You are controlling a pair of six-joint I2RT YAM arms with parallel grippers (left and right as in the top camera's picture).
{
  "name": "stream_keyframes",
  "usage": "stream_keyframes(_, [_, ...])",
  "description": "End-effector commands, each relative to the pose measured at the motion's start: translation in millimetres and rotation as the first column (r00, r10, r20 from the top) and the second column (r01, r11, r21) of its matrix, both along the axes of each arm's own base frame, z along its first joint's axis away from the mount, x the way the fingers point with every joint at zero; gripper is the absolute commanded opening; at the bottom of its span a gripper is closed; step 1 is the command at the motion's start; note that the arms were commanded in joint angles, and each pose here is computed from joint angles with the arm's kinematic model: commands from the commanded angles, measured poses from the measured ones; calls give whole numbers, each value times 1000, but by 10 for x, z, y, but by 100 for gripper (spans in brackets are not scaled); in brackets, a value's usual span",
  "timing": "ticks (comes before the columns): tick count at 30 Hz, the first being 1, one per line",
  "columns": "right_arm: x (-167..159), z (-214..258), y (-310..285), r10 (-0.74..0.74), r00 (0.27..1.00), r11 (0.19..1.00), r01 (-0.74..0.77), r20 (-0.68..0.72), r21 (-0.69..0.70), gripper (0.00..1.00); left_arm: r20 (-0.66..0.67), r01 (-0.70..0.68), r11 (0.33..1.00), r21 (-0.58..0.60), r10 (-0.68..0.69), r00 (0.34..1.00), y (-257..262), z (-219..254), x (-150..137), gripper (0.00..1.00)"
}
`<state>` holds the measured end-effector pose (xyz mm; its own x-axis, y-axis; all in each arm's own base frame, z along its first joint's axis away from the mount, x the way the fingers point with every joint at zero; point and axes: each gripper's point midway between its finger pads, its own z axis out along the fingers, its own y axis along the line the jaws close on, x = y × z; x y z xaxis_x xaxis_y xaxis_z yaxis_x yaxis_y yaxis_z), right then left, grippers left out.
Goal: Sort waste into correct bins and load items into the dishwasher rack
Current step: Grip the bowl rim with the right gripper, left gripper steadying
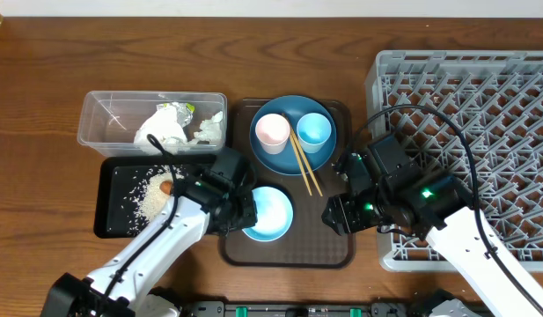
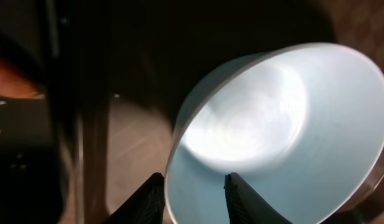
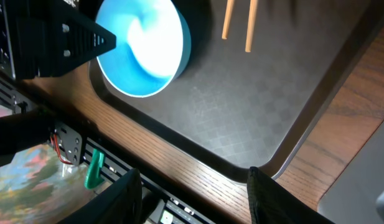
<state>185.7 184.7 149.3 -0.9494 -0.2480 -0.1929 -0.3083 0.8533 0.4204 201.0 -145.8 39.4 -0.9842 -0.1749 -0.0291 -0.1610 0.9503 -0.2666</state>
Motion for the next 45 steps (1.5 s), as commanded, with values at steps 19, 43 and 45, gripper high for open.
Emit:
stream_keyframes(19, [-30,-33,-2,19,1000,1000,-19,-1,-13,56,2,-61,995,77,61,998,85,-160,-62,29])
stream_keyframes(43, [-115,-61,-53,19,999,999,-20,-40,-35,99,16,-86,995,52,85,996,107,-42,-124,6])
stream_keyframes(45, [-114,-61,-53,19,999,999,-20,-39,-35,99,31,-85,996,38,84,996,105,52,-131,6])
